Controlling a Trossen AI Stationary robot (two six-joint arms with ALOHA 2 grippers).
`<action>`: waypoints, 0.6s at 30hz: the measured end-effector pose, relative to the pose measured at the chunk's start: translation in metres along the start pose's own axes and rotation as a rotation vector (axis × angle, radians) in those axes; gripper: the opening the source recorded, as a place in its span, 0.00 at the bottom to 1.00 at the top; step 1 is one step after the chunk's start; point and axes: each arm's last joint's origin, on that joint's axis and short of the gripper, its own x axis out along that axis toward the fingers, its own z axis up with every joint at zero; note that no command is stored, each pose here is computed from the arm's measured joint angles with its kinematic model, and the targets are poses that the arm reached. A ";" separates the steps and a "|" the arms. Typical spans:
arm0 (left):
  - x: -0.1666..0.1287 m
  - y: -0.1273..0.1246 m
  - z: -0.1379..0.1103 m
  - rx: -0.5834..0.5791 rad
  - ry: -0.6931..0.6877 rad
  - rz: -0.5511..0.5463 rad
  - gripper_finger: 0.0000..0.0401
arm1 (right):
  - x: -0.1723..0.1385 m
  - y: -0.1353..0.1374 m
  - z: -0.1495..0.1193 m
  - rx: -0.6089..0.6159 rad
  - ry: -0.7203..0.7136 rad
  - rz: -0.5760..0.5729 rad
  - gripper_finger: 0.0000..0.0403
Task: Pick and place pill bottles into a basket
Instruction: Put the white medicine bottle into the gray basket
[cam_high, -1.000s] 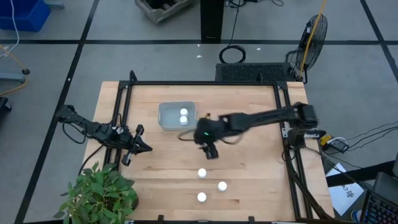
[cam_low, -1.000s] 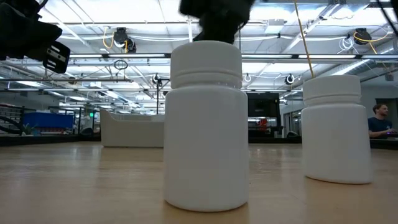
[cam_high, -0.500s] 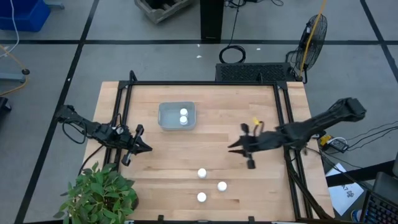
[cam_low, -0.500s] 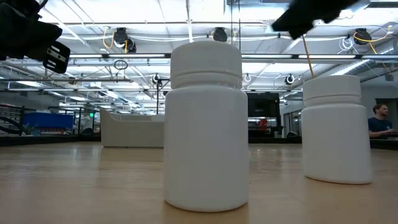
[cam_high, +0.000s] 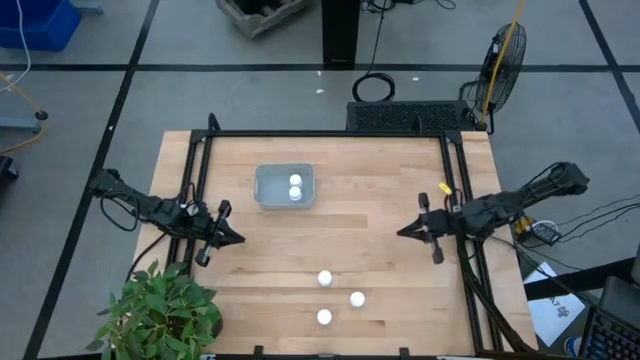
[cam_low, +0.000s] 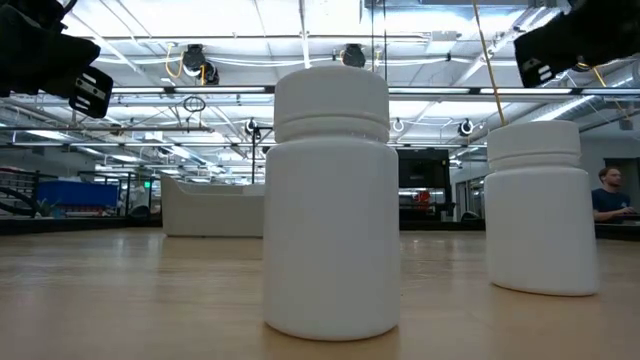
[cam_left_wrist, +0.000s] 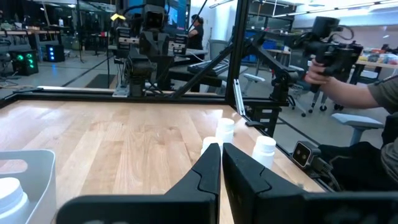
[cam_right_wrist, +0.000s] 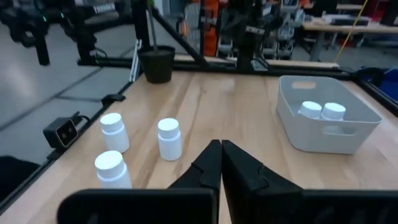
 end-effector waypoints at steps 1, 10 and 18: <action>0.000 0.000 0.000 0.000 0.000 0.000 0.06 | -0.003 -0.001 -0.003 0.009 -0.018 0.002 0.01; 0.000 0.000 0.000 0.000 0.000 0.000 0.06 | -0.010 -0.005 -0.037 0.053 -0.079 0.007 0.01; 0.000 0.000 0.000 0.000 -0.002 0.000 0.06 | -0.004 -0.005 -0.060 0.274 -0.068 0.019 0.01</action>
